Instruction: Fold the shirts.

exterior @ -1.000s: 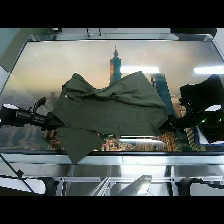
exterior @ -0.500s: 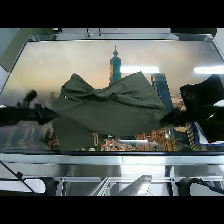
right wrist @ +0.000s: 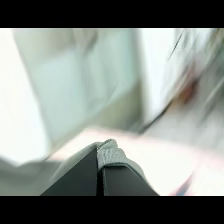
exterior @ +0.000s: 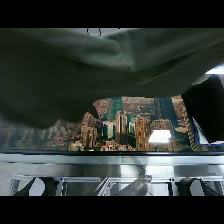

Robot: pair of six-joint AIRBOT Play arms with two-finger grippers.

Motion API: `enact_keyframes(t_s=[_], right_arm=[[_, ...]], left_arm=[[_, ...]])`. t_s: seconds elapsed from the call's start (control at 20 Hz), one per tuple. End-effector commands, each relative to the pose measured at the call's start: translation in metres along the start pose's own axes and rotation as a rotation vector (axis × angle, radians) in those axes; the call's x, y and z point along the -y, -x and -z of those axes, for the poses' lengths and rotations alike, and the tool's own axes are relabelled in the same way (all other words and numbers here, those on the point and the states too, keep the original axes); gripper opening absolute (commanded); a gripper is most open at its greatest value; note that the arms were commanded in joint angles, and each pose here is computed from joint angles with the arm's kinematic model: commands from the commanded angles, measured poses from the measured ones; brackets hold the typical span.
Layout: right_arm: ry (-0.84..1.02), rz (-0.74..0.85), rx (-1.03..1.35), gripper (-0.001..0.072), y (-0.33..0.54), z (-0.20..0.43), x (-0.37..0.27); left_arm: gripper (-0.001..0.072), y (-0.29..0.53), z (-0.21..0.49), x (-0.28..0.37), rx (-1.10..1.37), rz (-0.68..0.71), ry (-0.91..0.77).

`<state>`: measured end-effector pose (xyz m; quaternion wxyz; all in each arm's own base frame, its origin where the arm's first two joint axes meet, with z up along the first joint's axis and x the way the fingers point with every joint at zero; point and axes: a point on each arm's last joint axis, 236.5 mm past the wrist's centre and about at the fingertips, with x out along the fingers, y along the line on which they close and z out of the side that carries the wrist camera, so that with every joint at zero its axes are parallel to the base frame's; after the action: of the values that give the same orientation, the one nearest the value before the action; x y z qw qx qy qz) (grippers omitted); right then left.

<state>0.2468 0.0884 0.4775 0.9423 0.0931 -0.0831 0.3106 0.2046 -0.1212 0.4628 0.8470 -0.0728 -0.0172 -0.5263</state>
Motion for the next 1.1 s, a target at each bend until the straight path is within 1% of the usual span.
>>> enact_keyframes(t_s=[0.0, 0.1, 0.15, 0.25, 0.3, 0.4, 0.5, 0.65, 0.75, 0.85, 0.95, 1.05], right_arm=[[0.270, 0.183, 0.178, 0.0012, 0.026, -0.061, -0.049], [0.244, 0.223, 0.099, 0.0012, 0.025, -0.042, -0.030], [0.184, 0.215, 0.051, 0.0012, 0.021, -0.026, -0.015], [0.008, 0.172, -0.050, 0.0011, 0.013, 0.021, 0.027], [-0.104, 0.156, -0.093, 0.0011, 0.009, 0.052, 0.051], [-0.302, 0.158, -0.197, 0.0011, 0.002, 0.127, 0.091], [-0.479, 0.202, -0.323, 0.0011, -0.006, 0.224, 0.131], [-0.668, 0.315, -0.492, 0.0011, -0.006, 0.360, 0.180], [-0.788, 0.329, -0.568, 0.0011, -0.009, 0.428, 0.201], [-0.925, 0.293, -0.518, 0.0011, -0.022, 0.466, 0.220], [-1.042, 0.240, -0.474, 0.0011, -0.037, 0.491, 0.238], [-1.120, 0.151, -0.453, 0.0011, -0.056, 0.505, 0.252]], left_arm=[[0.0030, -0.013, -0.050, 0.044, 0.042, -0.196, -0.235], [0.0030, -0.002, -0.045, 0.019, 0.027, -0.197, -0.155], [0.0030, 0.003, -0.036, -0.003, 0.010, -0.194, -0.090], [0.0030, -0.002, 0.011, -0.047, -0.107, -0.152, 0.076], [0.0030, -0.012, 0.048, -0.071, -0.199, -0.133, 0.177], [0.0031, -0.035, 0.129, -0.114, -0.386, -0.111, 0.345], [0.0031, -0.056, 0.214, -0.158, -0.532, -0.117, 0.514], [0.0032, -0.066, 0.313, -0.223, -0.610, -0.153, 0.742], [0.0031, -0.058, 0.367, -0.265, -0.636, -0.162, 0.862], [0.0030, -0.050, 0.407, -0.301, -0.646, -0.170, 0.963], [0.0029, -0.050, 0.436, -0.332, -0.649, -0.181, 1.008], [0.0021, -0.053, 0.455, -0.352, -0.650, -0.183, 1.016]])
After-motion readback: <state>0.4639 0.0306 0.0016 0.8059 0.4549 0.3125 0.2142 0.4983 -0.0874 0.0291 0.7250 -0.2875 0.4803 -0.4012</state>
